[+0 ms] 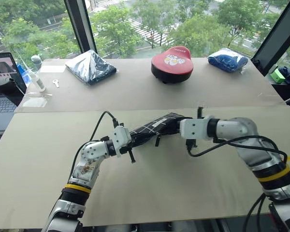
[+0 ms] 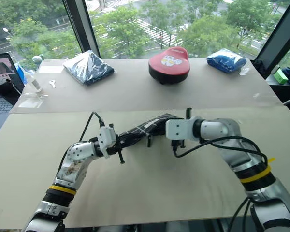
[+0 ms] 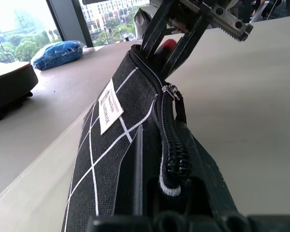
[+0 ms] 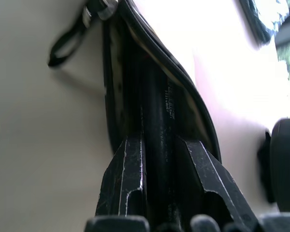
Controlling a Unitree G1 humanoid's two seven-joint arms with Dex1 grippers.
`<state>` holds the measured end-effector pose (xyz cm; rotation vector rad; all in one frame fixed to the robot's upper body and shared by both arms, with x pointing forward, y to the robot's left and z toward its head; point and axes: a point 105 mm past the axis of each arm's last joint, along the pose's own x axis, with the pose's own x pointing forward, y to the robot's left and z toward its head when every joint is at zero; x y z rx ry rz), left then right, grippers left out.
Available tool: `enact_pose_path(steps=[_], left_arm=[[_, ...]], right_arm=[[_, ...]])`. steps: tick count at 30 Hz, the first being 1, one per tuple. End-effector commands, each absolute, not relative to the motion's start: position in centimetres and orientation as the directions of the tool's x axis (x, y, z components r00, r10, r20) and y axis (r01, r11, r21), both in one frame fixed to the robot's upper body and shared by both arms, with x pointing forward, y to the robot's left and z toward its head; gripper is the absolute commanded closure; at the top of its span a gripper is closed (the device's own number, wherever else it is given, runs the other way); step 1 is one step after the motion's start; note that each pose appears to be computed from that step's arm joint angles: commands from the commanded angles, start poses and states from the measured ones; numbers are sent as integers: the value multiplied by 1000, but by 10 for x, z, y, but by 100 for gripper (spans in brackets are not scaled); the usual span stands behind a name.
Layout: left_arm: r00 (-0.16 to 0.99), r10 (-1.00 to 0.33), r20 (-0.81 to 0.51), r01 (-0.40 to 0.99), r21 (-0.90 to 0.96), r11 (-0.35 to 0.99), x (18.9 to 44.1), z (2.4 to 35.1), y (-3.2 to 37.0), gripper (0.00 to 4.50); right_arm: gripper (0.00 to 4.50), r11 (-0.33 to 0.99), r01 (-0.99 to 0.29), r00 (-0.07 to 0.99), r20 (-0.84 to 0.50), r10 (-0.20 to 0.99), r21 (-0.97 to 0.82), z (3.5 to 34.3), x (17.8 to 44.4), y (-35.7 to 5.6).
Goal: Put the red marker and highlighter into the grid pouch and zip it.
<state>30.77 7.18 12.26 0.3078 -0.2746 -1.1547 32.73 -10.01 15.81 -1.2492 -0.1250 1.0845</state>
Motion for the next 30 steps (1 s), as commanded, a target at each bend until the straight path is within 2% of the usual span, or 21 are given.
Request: enact_pose_path(steps=[1, 7, 9, 10, 15, 18, 23, 27, 30], left_arm=[[368, -926, 90, 840, 395, 372, 308, 134, 70, 450], [375, -922, 93, 837, 394, 380, 307, 134, 70, 450], [383, -919, 95, 832, 396, 388, 307, 134, 72, 450], [384, -918, 96, 831, 397, 389, 308, 134, 72, 450], [393, -914, 95, 827, 398, 397, 307, 134, 75, 450], [394, -914, 94, 827, 398, 398, 307, 134, 75, 450], [394, -915, 92, 828, 397, 397, 307, 134, 75, 450], [390, -916, 90, 830, 396, 392, 308, 133, 75, 450], [386, -919, 87, 833, 396, 387, 308, 133, 75, 450]], right_arm=[[401, -174, -453, 512, -415, 752, -874, 165, 331, -84], [401, -205, -388, 470, -385, 795, -898, 155, 340, -66], [300, -165, -431, 445, -368, 817, -887, 155, 341, -63], [283, -156, -442, 440, -365, 820, -883, 155, 341, -63], [112, -86, -389, 529, -299, 794, -917, 177, 360, -78], [112, -20, -348, 583, -233, 778, -937, 198, 370, -95], [112, 140, -428, 666, -206, 717, -893, 221, 378, -137], [112, 373, -627, 661, -213, 720, -684, 233, 366, -172], [112, 487, -765, 610, -232, 758, -421, 232, 344, -192]])
